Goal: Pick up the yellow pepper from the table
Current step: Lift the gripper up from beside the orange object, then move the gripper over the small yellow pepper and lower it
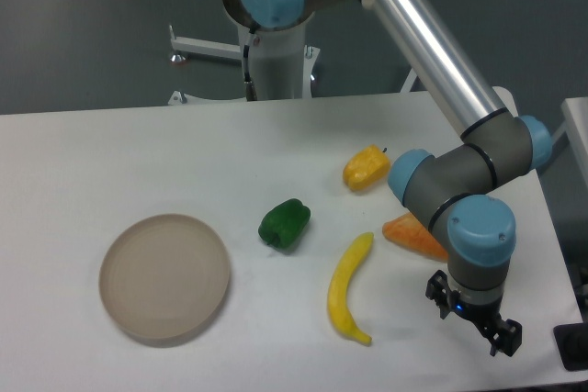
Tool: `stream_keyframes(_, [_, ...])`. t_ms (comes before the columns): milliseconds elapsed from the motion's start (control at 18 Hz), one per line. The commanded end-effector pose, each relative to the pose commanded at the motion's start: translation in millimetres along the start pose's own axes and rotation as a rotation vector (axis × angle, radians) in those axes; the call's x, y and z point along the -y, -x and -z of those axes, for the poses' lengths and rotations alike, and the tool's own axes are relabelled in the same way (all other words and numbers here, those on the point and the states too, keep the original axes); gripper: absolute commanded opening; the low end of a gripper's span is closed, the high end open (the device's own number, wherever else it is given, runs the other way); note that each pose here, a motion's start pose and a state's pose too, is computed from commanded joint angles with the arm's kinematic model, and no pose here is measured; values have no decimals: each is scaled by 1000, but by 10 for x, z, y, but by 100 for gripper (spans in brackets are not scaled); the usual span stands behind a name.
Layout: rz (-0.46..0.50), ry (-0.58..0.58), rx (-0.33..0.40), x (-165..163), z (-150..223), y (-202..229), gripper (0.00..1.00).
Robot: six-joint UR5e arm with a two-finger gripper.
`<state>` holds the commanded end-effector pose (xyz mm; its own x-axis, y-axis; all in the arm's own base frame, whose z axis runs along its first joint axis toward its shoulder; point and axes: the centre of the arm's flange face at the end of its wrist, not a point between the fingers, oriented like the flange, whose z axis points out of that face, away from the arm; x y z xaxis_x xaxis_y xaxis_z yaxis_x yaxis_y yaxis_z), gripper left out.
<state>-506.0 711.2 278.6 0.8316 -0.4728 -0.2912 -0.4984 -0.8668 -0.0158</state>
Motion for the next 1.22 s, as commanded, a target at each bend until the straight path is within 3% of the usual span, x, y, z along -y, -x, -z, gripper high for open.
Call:
stream_keyframes(333, [3, 1, -4, 49, 53, -50, 100])
stream_keyframes(500, [-21, -5, -12, 249, 158, -181, 100])
stream_keyframes(667, [-24, 0, -28, 203, 331, -281, 100])
stream_keyframes(1222, [-36, 72, -252, -238, 1111, -928, 100])
